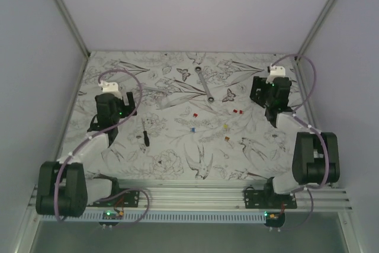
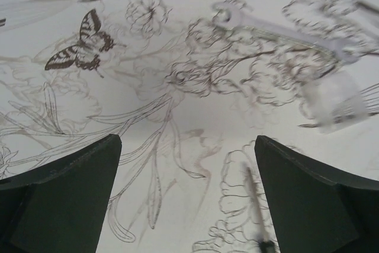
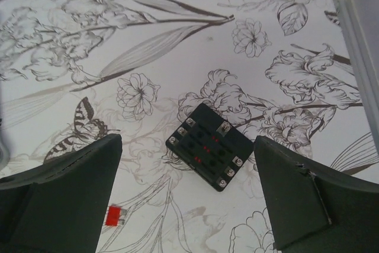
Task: Snap on the fuse box
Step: Pick up the fuse box base from the center of the board.
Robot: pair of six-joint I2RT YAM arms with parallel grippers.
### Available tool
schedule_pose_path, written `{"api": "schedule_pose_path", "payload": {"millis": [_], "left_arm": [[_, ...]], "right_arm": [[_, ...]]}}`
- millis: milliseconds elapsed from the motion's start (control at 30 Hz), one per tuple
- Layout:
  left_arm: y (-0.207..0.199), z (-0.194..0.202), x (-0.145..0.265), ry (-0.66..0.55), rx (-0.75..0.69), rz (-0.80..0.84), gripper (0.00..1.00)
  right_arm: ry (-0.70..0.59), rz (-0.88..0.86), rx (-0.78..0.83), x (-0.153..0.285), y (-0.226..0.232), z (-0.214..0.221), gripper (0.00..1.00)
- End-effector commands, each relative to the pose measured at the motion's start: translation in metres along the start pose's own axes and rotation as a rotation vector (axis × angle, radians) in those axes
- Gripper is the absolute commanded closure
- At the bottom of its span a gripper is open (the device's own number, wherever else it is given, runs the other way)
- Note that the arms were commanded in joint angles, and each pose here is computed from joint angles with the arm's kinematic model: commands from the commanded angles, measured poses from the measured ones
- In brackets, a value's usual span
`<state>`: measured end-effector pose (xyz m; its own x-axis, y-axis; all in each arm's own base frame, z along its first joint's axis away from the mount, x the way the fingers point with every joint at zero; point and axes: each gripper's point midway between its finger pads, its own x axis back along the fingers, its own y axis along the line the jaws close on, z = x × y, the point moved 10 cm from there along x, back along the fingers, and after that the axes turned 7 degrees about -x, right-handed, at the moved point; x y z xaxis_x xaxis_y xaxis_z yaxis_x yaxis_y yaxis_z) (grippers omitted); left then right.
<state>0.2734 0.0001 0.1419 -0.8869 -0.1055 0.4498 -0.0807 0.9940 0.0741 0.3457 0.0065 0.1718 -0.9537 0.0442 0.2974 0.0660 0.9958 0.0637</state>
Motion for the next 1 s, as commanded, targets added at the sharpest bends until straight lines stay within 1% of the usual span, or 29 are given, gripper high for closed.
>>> {"api": "schedule_pose_path", "payload": {"millis": [0,133,167,267,533,733,967], "left_arm": [[-0.008,-0.006,0.019,0.038,0.078,0.098,0.0],[-0.011,-0.007,0.025,0.028,0.093,0.144,0.0],[-0.012,-0.007,0.025,0.029,0.097,0.149,0.0],[-0.015,-0.008,0.024,0.037,0.104,0.192,0.0],[-0.022,-0.008,0.02,0.063,0.118,0.268,0.0],[-0.024,-0.009,0.021,0.064,0.127,0.28,0.0],[-0.026,-0.011,0.022,0.062,0.143,0.3,0.0]], "right_arm": [[0.257,-0.063,0.025,-0.018,-0.01,0.022,0.0],[0.351,-0.135,0.04,-0.041,-0.017,0.028,0.0],[0.399,-0.151,0.029,-0.048,-0.018,0.035,0.0],[0.46,-0.157,0.021,-0.064,-0.024,0.038,0.0],[0.527,-0.168,0.036,-0.088,-0.026,0.04,0.0],[0.6,-0.231,0.004,-0.077,-0.021,0.049,0.0],[0.613,-0.22,-0.006,-0.053,-0.02,0.056,0.12]]}}
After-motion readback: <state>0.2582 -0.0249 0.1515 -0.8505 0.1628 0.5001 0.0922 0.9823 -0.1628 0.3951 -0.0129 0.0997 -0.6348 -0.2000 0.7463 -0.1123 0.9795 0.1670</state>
